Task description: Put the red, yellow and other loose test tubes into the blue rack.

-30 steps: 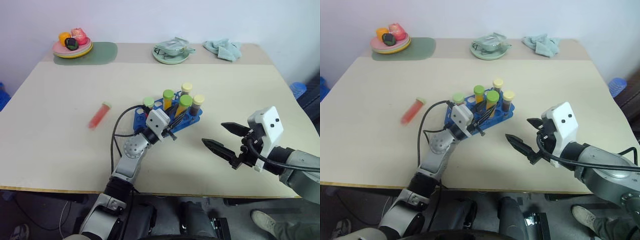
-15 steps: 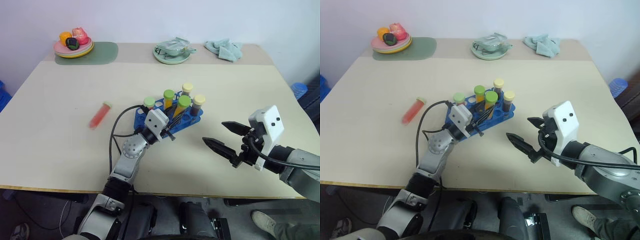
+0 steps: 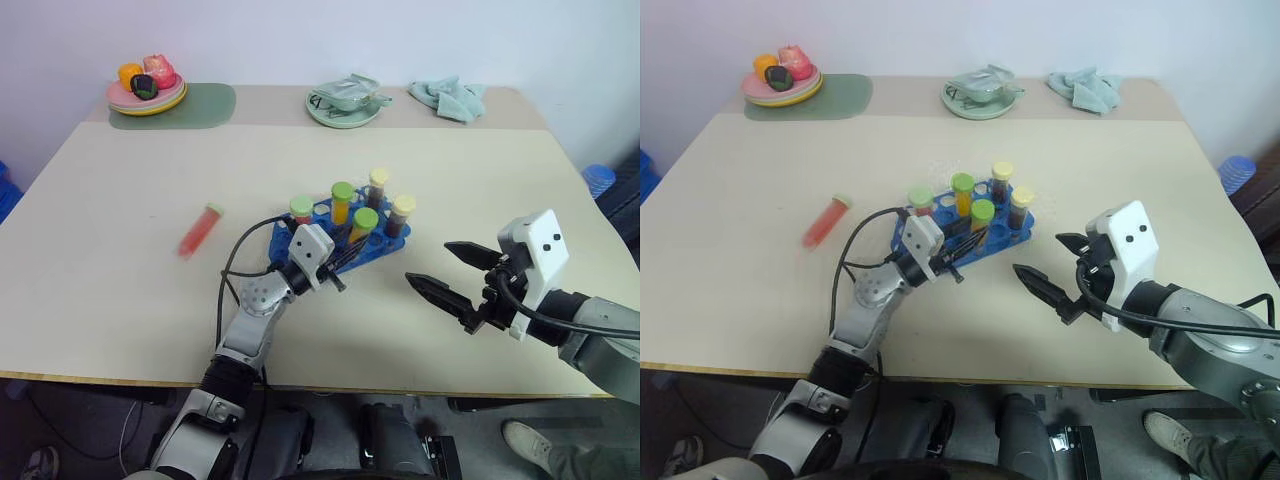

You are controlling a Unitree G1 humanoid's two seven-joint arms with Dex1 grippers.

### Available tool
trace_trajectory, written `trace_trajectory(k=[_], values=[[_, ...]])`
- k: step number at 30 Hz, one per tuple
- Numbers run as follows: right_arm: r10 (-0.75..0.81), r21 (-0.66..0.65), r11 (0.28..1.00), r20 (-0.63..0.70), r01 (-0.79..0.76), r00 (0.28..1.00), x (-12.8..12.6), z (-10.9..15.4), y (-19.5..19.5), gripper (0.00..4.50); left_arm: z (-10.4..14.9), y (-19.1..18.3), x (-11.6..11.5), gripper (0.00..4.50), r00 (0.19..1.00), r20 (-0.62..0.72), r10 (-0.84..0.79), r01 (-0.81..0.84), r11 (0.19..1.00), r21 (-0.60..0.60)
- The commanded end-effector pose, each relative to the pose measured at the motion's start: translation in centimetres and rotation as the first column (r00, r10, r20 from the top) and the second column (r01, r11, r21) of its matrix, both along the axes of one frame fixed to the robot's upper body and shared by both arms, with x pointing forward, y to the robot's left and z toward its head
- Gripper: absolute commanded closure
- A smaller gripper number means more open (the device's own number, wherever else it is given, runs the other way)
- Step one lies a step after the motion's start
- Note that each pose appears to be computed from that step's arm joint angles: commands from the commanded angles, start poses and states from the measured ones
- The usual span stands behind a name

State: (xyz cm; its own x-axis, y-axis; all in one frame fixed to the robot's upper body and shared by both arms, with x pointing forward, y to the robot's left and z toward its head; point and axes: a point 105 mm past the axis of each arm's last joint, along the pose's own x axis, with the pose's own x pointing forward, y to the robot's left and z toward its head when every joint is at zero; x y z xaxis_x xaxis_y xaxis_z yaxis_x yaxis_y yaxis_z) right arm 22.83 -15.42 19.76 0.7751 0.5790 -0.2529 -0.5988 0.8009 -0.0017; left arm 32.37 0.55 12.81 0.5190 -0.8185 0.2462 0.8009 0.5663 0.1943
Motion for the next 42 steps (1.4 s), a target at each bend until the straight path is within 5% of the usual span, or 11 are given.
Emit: trace_trajectory(k=[1,3,16,25,35,42], values=[[0.014,0.008,1.000,0.045,-0.015,0.999,-0.1,0.9,0.4,0.00,0.2,0.2,-0.1,1.39,1.000,-0.003,0.014,-0.014,1.000,-0.013],[0.013,0.008,1.000,0.044,-0.013,0.999,-0.1,0.8,0.3,0.00,0.7,0.7,-0.1,0.36,0.999,0.023,0.024,-0.023,1.000,-0.013],[0.056,0.020,0.998,0.052,-0.057,0.997,1.2,0.5,0.6,0.00,1.6,8.7,-3.4,0.36,0.995,0.018,-0.097,0.094,0.987,0.128],[0.127,0.026,0.991,0.064,-0.129,0.990,3.1,0.5,1.2,0.00,4.0,16.3,-3.2,0.36,0.997,-0.074,0.025,-0.014,0.990,0.142],[0.187,0.027,0.982,0.059,-0.189,0.981,4.3,-0.4,1.3,0.00,1.5,26.8,-6.3,0.36,0.873,-0.433,0.224,-0.046,0.922,0.385],[0.207,0.023,0.978,0.054,-0.209,0.977,4.5,-1.0,1.0,0.00,7.8,28.2,-1.7,0.36,0.829,-0.346,0.439,-0.279,0.861,0.426]])
